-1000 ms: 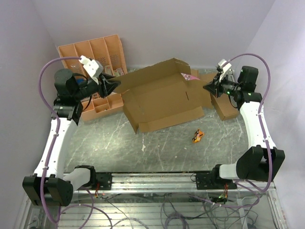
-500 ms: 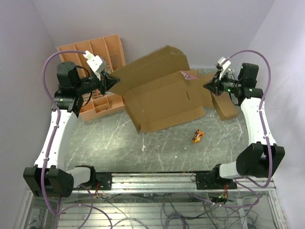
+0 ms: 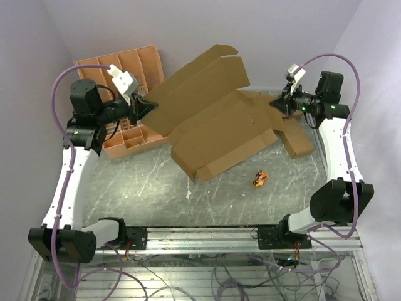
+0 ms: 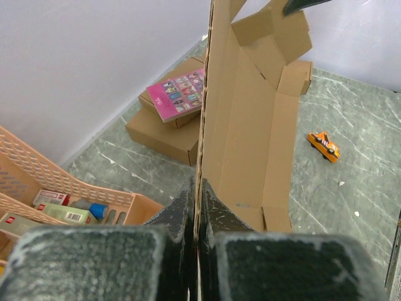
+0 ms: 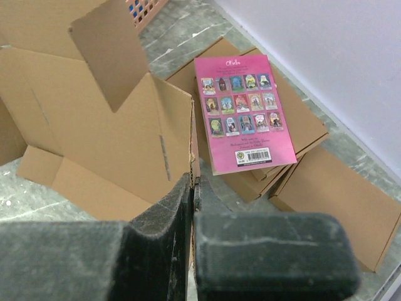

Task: Fold the paper box

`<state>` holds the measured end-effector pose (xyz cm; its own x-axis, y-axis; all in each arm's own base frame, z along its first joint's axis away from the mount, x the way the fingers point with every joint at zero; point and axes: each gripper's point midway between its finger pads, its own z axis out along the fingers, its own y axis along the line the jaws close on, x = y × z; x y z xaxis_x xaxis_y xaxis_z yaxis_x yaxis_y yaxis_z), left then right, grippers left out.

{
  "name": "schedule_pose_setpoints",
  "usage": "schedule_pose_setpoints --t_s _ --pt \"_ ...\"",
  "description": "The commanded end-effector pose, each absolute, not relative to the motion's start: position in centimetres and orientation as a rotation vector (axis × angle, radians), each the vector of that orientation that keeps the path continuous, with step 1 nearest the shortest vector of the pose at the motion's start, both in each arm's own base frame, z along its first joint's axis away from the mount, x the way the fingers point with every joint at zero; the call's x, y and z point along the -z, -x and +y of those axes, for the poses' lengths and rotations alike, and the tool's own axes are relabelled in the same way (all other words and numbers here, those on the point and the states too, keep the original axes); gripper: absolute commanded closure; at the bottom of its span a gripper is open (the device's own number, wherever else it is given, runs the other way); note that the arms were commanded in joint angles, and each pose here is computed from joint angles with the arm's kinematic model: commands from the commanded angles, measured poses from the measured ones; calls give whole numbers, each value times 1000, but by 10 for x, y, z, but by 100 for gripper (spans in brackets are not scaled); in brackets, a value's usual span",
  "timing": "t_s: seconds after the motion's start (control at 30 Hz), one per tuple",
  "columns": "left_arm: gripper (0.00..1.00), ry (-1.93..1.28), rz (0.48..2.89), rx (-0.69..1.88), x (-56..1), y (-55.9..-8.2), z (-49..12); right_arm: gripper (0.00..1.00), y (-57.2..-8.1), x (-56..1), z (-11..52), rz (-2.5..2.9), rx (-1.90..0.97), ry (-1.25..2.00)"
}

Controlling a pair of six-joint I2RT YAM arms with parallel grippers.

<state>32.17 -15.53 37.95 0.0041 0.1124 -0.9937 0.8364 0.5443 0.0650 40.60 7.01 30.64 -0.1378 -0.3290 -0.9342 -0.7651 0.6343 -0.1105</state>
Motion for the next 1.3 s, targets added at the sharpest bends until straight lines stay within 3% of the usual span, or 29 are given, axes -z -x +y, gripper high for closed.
schedule_pose_setpoints --t_s 0.0,0.27,0.4,0.63,0.93,1.27 --pt "93 -872 1380 650 -416 -300 -155 96 -406 -312 73 1724 -507 894" --pt "93 -833 1339 562 -442 -286 -145 39 -375 -345 61 1618 -594 845" --pt "93 -807 1315 513 -452 -275 -139 26 -366 -369 12 1564 -536 682" --pt "93 -786 1218 505 -479 -250 -139 28 -387 -337 -40 1582 -574 315" --pt "93 -809 1086 546 -517 -216 -146 55 -432 -340 -51 1540 -736 163" --pt "93 -818 1032 613 -529 -202 -153 56 -450 -344 -51 1529 -806 185"
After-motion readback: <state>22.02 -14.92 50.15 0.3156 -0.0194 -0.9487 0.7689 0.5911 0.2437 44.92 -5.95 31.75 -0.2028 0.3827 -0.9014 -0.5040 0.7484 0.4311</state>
